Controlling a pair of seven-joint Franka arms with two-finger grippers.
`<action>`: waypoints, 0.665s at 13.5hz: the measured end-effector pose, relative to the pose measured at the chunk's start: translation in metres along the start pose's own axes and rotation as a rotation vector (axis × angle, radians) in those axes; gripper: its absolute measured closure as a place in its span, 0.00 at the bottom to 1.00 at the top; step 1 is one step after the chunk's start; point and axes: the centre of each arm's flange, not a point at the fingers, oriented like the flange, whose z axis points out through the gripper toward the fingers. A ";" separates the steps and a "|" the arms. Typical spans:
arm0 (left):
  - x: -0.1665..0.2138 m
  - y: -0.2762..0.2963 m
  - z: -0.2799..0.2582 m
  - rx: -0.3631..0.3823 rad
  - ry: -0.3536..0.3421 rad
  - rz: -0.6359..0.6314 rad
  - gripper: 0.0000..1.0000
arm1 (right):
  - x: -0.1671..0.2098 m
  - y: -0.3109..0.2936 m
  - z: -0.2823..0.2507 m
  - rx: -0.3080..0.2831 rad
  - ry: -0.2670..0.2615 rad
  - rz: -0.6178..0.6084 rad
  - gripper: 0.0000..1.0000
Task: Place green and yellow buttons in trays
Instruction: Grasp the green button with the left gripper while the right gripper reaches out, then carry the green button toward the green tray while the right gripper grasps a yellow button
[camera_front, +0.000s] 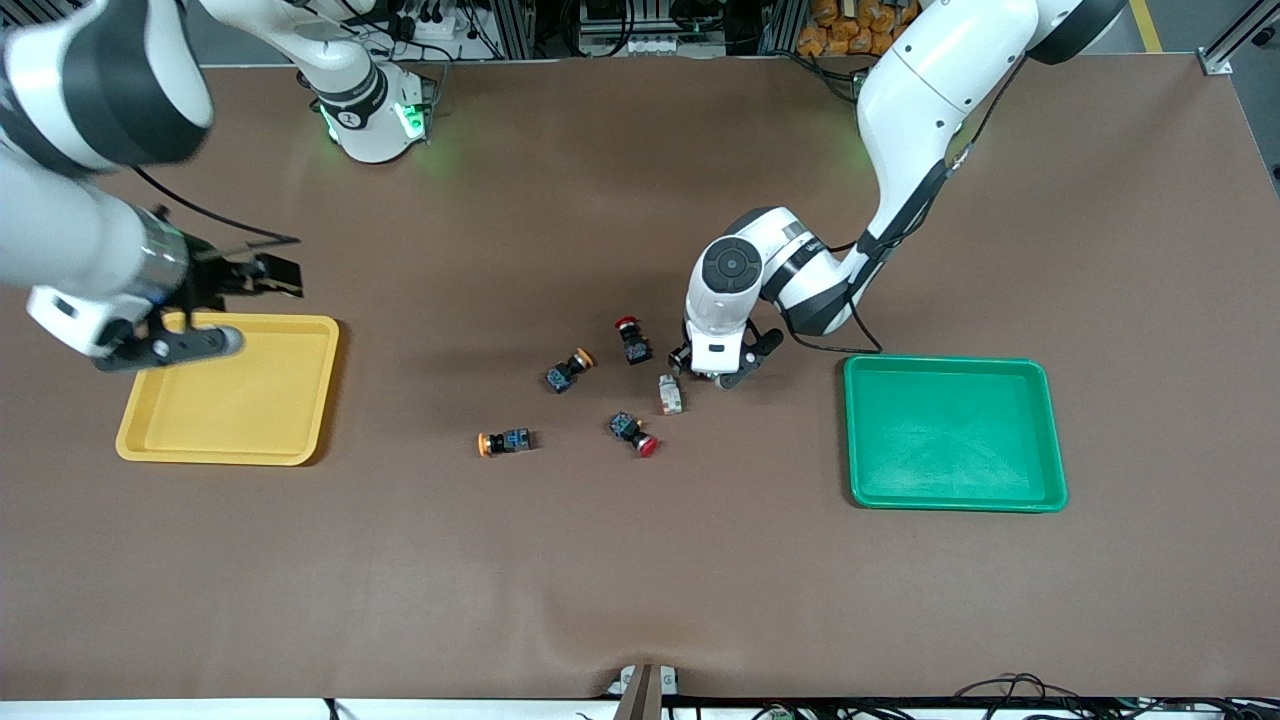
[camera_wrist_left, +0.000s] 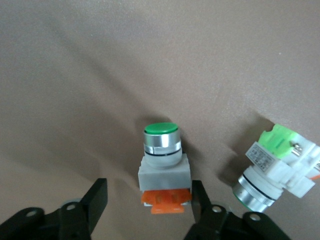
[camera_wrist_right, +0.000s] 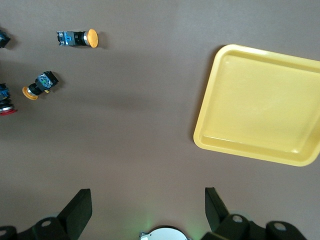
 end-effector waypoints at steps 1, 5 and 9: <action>0.001 0.001 0.001 -0.008 -0.001 -0.001 0.26 | 0.006 0.000 0.007 0.000 -0.007 0.000 0.00; 0.003 0.002 0.003 -0.019 -0.004 -0.005 0.59 | 0.041 0.010 0.045 0.003 -0.009 0.015 0.00; 0.017 0.007 -0.007 -0.043 0.012 -0.015 0.59 | 0.085 0.032 0.089 0.006 0.053 0.046 0.00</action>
